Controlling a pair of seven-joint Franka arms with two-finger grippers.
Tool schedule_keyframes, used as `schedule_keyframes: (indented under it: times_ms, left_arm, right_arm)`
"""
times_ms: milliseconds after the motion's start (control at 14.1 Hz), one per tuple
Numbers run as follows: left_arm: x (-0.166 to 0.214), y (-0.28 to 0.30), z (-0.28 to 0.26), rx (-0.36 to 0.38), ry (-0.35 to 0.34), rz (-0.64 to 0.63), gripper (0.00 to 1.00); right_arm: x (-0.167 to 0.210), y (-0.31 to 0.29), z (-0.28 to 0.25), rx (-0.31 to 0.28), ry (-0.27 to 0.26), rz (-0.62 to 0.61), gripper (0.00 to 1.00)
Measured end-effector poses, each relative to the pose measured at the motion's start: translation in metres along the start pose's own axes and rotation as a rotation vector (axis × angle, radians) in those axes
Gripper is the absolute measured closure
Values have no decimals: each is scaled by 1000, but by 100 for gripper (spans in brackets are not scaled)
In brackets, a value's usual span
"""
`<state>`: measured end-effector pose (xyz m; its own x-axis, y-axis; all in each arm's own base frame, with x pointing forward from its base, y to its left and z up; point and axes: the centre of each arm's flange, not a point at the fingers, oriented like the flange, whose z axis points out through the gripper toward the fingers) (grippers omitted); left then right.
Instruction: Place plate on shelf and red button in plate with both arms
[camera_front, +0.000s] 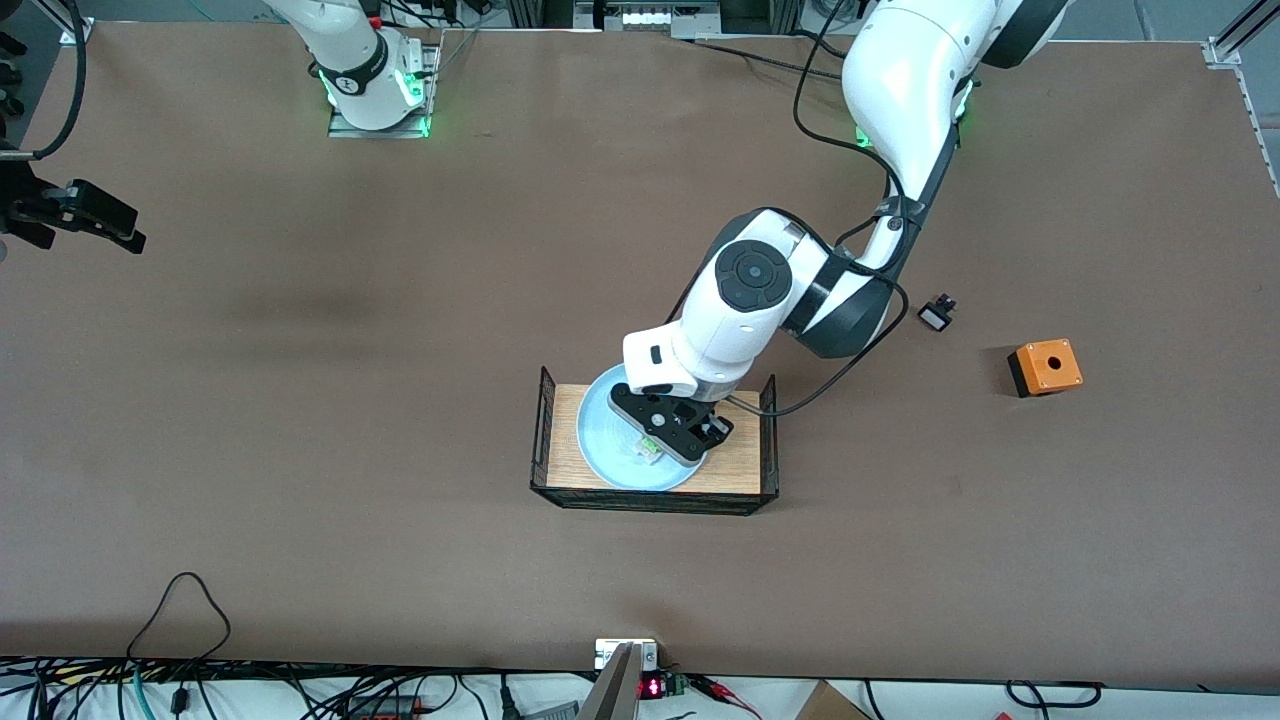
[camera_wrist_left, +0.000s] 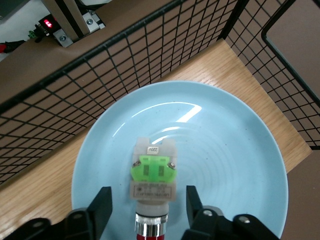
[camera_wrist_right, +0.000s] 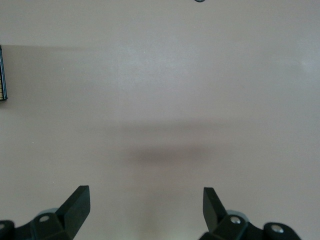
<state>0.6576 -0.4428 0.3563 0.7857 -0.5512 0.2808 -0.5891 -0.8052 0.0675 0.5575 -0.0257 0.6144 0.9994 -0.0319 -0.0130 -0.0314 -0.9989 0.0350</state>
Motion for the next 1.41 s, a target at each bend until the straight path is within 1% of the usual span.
schedule_keyframes:
  times_ms: [71,141,212,283,495,707,849,1061,1132,1203,1415]
  left_arm:
    - [1,0,-3,0,5,0,18]
    - [2,0,-5,0,7,0,7]
    - [3,0,-8,0,-1,0,0]
    - [2,-1,-13,0,-20,0,0]
    - [-6,-17,-52,7,-128,-22,0]
    - [-20,-67,-110,19,-206,-89,0]
    - [-34,-82,-138,16,-282,-114,0]
    - [-58,-101,-165,11,-410,-151,0]
    - [-66,-113,-174,11,-439,-173,0]
    - [-77,-132,-190,11,-463,-205,0]
    - [-100,-164,-238,61,-461,-259,0]
  right_arm:
    - [0,0,0,0,0,0,0]
    - [0,0,0,0,0,0,0]
    - [0,0,0,0,0,0,0]
    - [0,0,0,0,0,0,0]
    - [0,0,0,0,0,1,0]
    - [0,0,0,0,1,1,0]
    - [0,0,0,0,1,1,0]
    - [0,0,0,0,1,1,0]
    - [0,0,0,0,1,1,0]
    - [0,0,-1,0,2,1,0]
    - [0,0,-1,0,3,0,0]
